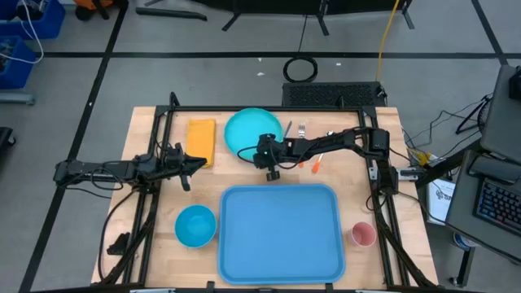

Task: Set up tray
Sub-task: Put the green plate on the blue serving tray

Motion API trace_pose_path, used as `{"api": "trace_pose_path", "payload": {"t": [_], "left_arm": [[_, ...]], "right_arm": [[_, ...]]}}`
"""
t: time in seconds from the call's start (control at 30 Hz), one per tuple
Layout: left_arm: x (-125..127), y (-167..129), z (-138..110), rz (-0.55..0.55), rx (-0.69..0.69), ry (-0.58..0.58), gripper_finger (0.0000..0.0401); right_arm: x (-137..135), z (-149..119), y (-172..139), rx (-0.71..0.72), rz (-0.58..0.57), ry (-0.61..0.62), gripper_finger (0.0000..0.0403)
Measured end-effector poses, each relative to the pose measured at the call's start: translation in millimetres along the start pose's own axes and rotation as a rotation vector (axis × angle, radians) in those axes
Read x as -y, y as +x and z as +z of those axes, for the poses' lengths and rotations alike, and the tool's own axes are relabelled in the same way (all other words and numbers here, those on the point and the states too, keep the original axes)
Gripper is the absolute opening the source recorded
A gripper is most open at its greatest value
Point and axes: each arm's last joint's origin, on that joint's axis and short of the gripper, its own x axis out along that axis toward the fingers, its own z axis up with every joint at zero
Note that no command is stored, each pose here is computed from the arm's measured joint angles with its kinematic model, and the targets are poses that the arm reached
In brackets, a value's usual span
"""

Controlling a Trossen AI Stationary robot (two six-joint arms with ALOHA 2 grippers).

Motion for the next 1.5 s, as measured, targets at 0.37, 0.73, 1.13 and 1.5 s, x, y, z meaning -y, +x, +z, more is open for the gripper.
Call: {"api": "trace_pose_path", "payload": {"t": [0.37, 0.73, 1.13, 1.5], "left_arm": [[0, 0, 0, 0.000, -0.001, 0.000, 0.0037], [0, 0, 0, 0.000, -0.001, 0.009, 0.0037], [0, 0, 0, 0.000, -0.001, 0.009, 0.0037], [0, 0, 0, 0.000, -0.001, 0.008, 0.0037]], "right_arm": [[-6, 4, -1, -0.035, -0.070, -0.029, 0.0002], [-10, 21, -22, -0.006, -0.159, -0.087, 0.0001], [-9, 34, -65, 0.016, -0.171, -0.046, 0.0000], [-20, 43, -93, 0.033, -0.151, -0.050, 0.0000]]}}
